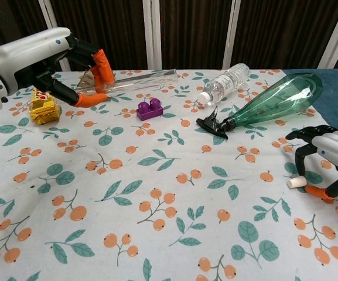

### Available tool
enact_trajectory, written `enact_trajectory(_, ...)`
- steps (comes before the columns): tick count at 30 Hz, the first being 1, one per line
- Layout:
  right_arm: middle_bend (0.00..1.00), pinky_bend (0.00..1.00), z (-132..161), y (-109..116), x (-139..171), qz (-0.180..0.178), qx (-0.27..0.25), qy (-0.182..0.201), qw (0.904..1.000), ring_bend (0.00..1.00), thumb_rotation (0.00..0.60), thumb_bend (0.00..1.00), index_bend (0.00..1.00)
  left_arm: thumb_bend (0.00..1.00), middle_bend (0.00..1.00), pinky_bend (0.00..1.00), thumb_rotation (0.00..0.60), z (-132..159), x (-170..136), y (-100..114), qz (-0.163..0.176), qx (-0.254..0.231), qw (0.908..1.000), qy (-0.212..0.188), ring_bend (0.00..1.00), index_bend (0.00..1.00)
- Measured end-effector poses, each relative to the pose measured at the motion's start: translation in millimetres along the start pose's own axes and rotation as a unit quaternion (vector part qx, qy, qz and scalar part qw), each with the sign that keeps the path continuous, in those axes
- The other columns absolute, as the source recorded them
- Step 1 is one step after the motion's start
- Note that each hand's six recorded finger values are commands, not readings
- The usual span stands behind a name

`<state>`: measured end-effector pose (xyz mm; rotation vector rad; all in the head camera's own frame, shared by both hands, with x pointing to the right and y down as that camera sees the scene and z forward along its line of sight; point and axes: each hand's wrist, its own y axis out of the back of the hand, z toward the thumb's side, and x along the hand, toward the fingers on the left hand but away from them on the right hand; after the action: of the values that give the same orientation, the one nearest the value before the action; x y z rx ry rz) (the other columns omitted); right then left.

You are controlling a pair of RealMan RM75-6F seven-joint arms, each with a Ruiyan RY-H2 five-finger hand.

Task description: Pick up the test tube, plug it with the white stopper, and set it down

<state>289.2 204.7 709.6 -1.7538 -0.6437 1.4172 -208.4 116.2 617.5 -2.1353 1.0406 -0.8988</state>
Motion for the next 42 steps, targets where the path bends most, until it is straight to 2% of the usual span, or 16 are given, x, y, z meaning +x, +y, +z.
enact_trajectory(7, 0.13, 0.0, 2.0, 0.1, 0.8, -0.002, -0.001, 0.003, 1.0, 0.04, 0.6, 0.36, 0.56, 0.6, 0.55, 0.0, 0.6, 0.3, -0.1, -0.9, -0.001, 0.0, 1.0, 0.0, 0.13, 0.69)
enact_trajectory(17, 0.13, 0.0, 2.5, -0.2, -0.3, -0.004, 0.004, 0.005, 1.0, 0.04, 0.6, 0.36, 0.49, 0.6, 0.55, 0.0, 0.6, -1.3, 0.0, -2.0, 0.0, 0.0, 1.0, 0.003, 0.13, 0.69)
enact_trajectory(26, 0.13, 0.0, 5.6, 0.3, -0.9, -0.005, 0.005, 0.009, 0.9999, 0.04, 0.6, 0.36, 0.49, 0.6, 0.55, 0.0, 0.6, -3.0, -0.5, -1.5, 0.001, 0.0, 1.0, 0.005, 0.13, 0.69)
enact_trajectory(32, 0.13, 0.0, 7.8, -2.4, -0.2, 0.0, 0.005, 0.01, 0.9999, 0.04, 0.6, 0.37, 0.53, 0.6, 0.55, 0.0, 0.6, -4.4, -1.2, -0.9, 0.001, 0.0, 1.0, 0.006, 0.13, 0.69)
enact_trajectory(36, 0.14, 0.0, 8.9, -3.0, -0.2, -0.001, 0.004, 0.01, 0.9999, 0.05, 0.6, 0.4, 0.6, 0.6, 0.55, 0.0, 0.6, -5.9, -1.4, -0.7, 0.001, 0.0, 1.0, 0.009, 0.13, 0.69)
enact_trajectory(42, 0.15, 0.0, 9.5, 4.8, -1.1, -0.018, 0.001, 0.011, 0.9998, 0.05, 0.6, 0.41, 0.62, 0.6, 0.55, 0.0, 0.6, -8.0, -0.7, -1.1, 0.002, 0.0, 0.9999, 0.013, 0.13, 0.69)
